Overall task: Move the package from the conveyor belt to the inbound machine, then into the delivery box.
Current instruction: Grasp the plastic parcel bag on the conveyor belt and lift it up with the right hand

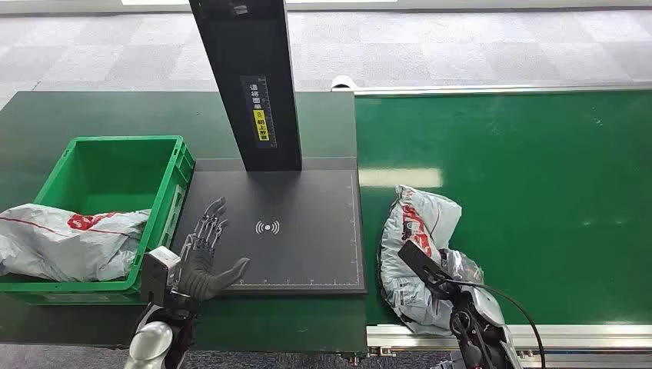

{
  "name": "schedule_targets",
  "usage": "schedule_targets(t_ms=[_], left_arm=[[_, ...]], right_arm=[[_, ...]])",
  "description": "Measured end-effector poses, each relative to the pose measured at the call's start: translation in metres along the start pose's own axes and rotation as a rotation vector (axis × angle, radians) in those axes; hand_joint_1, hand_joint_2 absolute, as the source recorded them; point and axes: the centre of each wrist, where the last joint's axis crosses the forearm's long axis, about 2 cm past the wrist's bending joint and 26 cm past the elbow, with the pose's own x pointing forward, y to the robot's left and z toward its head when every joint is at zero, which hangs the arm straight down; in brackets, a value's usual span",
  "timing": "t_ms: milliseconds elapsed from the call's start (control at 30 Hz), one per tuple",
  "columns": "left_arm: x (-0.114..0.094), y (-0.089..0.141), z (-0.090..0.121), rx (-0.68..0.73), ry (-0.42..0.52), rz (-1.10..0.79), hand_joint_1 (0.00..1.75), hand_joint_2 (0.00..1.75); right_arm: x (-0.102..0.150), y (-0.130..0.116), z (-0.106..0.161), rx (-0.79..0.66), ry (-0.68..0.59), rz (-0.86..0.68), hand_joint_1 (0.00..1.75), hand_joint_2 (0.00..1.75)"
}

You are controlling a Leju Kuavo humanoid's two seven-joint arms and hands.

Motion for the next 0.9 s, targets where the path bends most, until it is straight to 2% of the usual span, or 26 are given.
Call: schedule_targets(t_ms=[500, 700, 900], left_arm=[[-0.002, 0.0, 0.003, 0.007, 0.011, -0.003, 0.0, 1.75], [-0.003, 0.0, 0.008, 0.014, 0.016, -0.001, 0.0, 1.75], [-0.003, 0.0, 0.011, 0.016, 0.016, -0.001, 0.0, 1.75]], right_arm=[[0.0, 0.003, 0.001, -0.012, -0.088, -0.062, 1.75, 1.75], [0.007, -0.003, 0.005, -0.145, -0.232, -0.152, 1.75, 1.75], [0.013, -0.011, 0.008, -0.19, -0.276, -0.163, 1.75, 1.75]])
